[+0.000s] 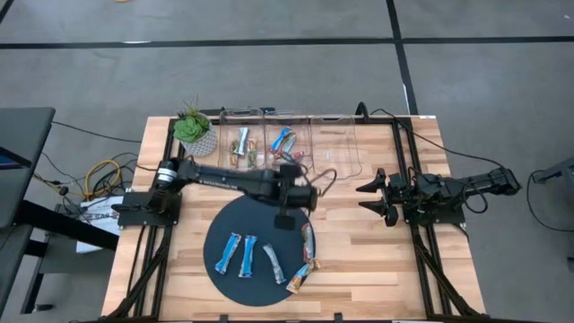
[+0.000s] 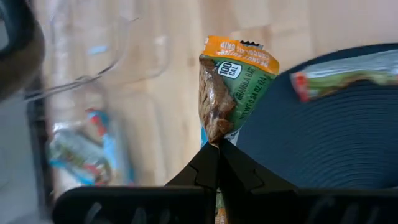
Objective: Pick and place Granola Bars by type
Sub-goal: Put the orange granola bar into the left transparent bin
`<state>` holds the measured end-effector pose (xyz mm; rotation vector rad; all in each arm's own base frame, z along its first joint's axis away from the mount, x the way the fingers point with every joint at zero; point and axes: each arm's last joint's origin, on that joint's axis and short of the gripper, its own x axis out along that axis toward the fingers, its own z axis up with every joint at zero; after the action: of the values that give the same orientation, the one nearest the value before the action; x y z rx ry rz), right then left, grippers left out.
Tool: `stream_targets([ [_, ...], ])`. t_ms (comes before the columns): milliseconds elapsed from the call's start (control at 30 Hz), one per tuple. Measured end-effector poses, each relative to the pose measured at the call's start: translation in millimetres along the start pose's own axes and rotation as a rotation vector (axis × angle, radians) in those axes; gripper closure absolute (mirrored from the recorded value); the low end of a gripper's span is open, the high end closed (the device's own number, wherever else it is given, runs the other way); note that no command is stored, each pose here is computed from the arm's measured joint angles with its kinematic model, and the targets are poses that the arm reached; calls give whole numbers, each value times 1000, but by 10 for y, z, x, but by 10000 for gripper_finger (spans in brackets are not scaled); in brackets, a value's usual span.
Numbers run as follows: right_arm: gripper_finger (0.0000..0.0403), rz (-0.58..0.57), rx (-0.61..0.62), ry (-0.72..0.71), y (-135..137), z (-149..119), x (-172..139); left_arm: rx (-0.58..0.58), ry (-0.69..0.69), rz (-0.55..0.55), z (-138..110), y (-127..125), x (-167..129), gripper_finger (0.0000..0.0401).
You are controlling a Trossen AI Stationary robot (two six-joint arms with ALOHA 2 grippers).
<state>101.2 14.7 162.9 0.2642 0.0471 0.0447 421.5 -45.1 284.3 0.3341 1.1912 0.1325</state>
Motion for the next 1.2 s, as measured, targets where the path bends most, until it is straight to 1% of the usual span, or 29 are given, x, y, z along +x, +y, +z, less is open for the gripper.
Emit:
stream_targets([
  [167, 159, 0, 0, 0, 0, 0, 0, -84, 26, 28, -17, 396, -61, 400],
  [333, 159, 0, 0, -1, 0, 1, 0, -195, 68, 62, -105, 833, -61, 400],
  [467, 159, 0, 0, -1, 0, 2, 0, -297, 111, 100, -221, 1169, -25, 400],
  [633, 159, 0, 0, -1, 1, 1, 0, -412, 166, 129, -394, 1518, 38, 400],
  [867, 159, 0, 0, -1, 0, 1, 0, -536, 250, 156, -641, 1873, 93, 400],
  [1200, 159, 0, 0, -1, 0, 1, 0, -697, 370, 166, -976, 2217, 117, 400],
])
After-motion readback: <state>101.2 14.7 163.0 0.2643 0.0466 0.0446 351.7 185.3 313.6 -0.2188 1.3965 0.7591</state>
